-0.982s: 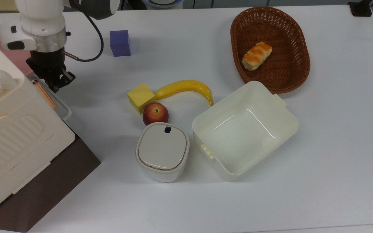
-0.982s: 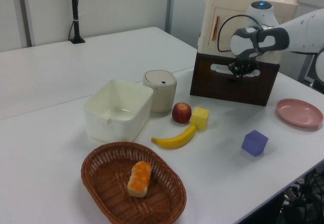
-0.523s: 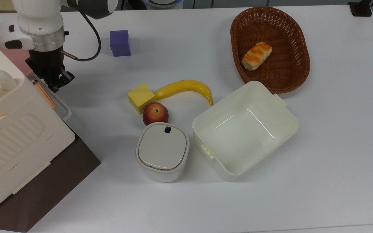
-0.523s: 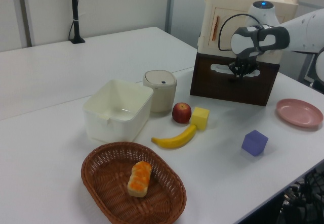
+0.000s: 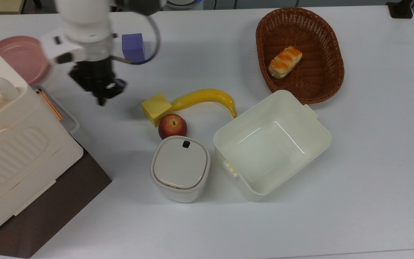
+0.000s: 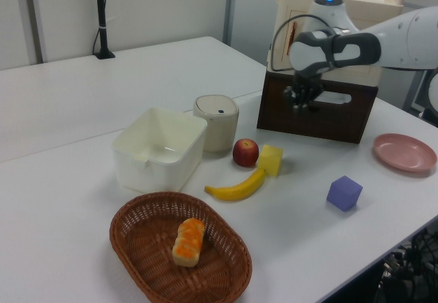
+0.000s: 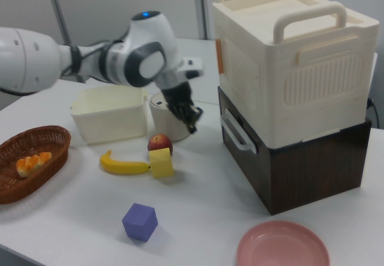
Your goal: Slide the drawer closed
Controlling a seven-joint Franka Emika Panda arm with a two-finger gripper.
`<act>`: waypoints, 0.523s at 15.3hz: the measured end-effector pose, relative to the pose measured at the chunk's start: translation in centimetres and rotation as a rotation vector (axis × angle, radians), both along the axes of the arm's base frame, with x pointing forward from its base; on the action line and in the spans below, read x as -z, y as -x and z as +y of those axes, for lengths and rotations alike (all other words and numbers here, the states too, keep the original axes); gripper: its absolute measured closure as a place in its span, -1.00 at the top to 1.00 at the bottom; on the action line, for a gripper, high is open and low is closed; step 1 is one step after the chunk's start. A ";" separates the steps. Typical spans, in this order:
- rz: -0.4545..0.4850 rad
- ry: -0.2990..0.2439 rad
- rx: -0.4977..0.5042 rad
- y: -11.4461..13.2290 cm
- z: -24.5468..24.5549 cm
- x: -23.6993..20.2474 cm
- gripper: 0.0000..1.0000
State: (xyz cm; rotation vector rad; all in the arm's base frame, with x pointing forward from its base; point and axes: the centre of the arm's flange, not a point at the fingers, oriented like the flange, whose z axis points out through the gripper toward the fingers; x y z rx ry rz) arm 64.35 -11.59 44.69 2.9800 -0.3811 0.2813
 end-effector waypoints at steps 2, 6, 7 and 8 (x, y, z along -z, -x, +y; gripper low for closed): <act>0.001 -0.018 -0.056 0.0 3.8 -1.5 -0.98; 0.003 -0.066 -0.123 1.4 9.3 -7.1 -0.98; 0.011 -0.085 -0.128 2.0 9.9 -8.7 -0.98; 0.024 -0.107 -0.141 2.6 10.3 -10.3 -0.98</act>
